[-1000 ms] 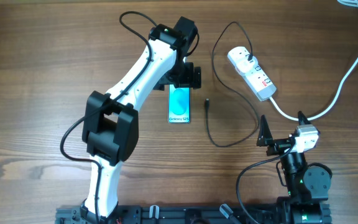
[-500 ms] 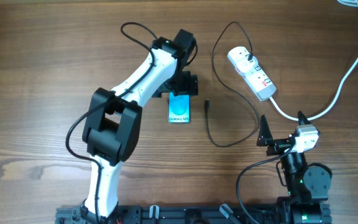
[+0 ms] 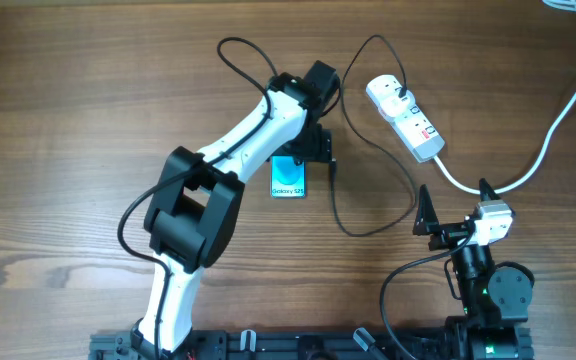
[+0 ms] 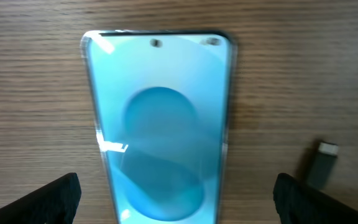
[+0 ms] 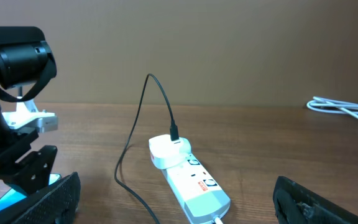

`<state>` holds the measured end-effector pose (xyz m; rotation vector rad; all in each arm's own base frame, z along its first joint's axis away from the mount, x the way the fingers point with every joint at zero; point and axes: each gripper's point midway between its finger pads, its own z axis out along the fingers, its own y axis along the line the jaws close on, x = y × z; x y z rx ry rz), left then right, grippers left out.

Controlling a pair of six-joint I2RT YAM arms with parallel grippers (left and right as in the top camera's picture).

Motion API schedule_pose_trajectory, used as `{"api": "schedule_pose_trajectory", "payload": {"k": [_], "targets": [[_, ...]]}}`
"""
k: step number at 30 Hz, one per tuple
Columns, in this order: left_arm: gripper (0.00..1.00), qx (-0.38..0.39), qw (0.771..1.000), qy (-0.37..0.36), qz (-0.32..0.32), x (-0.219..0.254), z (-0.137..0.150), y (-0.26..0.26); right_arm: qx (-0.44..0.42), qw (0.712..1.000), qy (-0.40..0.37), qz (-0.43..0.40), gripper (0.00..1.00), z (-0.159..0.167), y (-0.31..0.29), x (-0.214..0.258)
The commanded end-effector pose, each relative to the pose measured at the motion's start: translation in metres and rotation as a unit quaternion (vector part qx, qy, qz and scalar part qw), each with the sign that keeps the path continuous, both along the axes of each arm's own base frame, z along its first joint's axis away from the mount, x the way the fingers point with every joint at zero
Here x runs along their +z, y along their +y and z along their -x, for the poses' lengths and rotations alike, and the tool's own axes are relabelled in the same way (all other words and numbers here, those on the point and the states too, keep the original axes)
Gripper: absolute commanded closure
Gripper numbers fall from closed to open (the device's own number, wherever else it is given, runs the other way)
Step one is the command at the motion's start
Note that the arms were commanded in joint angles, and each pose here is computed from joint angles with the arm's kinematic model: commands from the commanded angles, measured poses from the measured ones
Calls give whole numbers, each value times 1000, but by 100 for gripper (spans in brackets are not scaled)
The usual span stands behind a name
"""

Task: Plug charger to phone and switch on socket
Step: 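Lower the left gripper onto the phone's top edge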

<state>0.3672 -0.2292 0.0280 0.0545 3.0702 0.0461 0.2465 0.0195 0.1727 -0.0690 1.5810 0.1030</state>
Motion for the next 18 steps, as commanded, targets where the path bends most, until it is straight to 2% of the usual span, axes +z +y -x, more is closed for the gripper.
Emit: {"api": "schedule_pose_trajectory", "payload": {"k": [1,8,18], "targets": [[0,34,999,6,-7,-3,-6,20,-10,1000,-2,-2,0,0,-4,1],[0,37,999,36,13,-13,2,15,-9,1000,-2,-3,0,0,-4,1],[0,39,997,63,-2,-36,9,18,-9,1000,-2,-2,0,0,-4,1]]}}
